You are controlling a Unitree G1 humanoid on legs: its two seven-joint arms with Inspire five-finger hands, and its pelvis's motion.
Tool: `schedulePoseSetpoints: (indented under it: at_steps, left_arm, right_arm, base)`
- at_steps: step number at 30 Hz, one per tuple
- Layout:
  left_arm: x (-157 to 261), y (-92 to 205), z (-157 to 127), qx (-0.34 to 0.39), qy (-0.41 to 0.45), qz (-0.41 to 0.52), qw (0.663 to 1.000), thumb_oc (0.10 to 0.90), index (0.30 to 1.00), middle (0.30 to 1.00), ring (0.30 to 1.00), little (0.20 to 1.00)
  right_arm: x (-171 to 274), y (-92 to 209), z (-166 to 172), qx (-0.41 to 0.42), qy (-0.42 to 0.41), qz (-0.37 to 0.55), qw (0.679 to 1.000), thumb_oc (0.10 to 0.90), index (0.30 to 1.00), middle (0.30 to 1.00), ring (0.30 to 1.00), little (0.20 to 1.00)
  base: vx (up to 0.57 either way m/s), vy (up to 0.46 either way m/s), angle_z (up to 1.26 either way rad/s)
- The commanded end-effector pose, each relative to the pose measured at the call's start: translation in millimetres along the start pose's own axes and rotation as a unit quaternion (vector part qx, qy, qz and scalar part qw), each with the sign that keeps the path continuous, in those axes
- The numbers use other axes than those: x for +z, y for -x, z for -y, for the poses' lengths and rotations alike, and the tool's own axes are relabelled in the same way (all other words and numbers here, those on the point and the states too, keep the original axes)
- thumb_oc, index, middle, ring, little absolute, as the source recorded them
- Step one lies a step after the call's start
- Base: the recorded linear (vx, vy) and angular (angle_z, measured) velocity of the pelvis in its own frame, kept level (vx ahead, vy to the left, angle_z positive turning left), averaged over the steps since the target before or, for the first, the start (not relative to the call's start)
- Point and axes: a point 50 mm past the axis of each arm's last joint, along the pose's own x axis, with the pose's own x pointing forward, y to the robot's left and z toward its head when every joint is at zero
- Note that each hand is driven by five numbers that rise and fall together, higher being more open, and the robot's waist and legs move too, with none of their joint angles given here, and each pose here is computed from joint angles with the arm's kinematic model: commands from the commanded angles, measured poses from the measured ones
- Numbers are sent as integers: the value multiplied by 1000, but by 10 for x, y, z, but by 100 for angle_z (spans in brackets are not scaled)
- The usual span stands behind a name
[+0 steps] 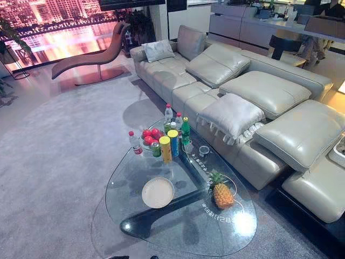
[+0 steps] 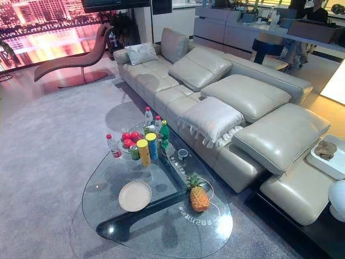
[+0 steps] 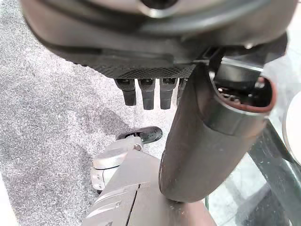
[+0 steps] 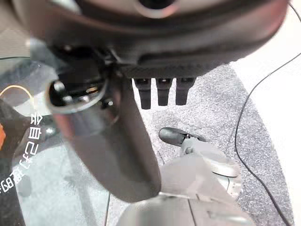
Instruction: Pick up the fruit to the plate
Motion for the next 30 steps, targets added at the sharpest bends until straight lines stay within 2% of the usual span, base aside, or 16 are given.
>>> schedulePoseSetpoints:
  at_steps: [1, 30]
  left_arm:
    - [208, -23, 7, -5, -2, 13, 1000, 800, 900, 900, 900, 900]
    - [268, -23, 0, -2, -1, 23, 1000, 800, 900, 900, 900, 900]
  right_arm:
    - [197, -12, -108, 13, -11, 15, 1000, 800, 900, 900, 900, 900]
    - [233, -10, -93, 12, -16, 21, 1000, 800, 900, 900, 900, 900]
  base:
    - [-73, 120, -63]
    - [0, 0, 0]
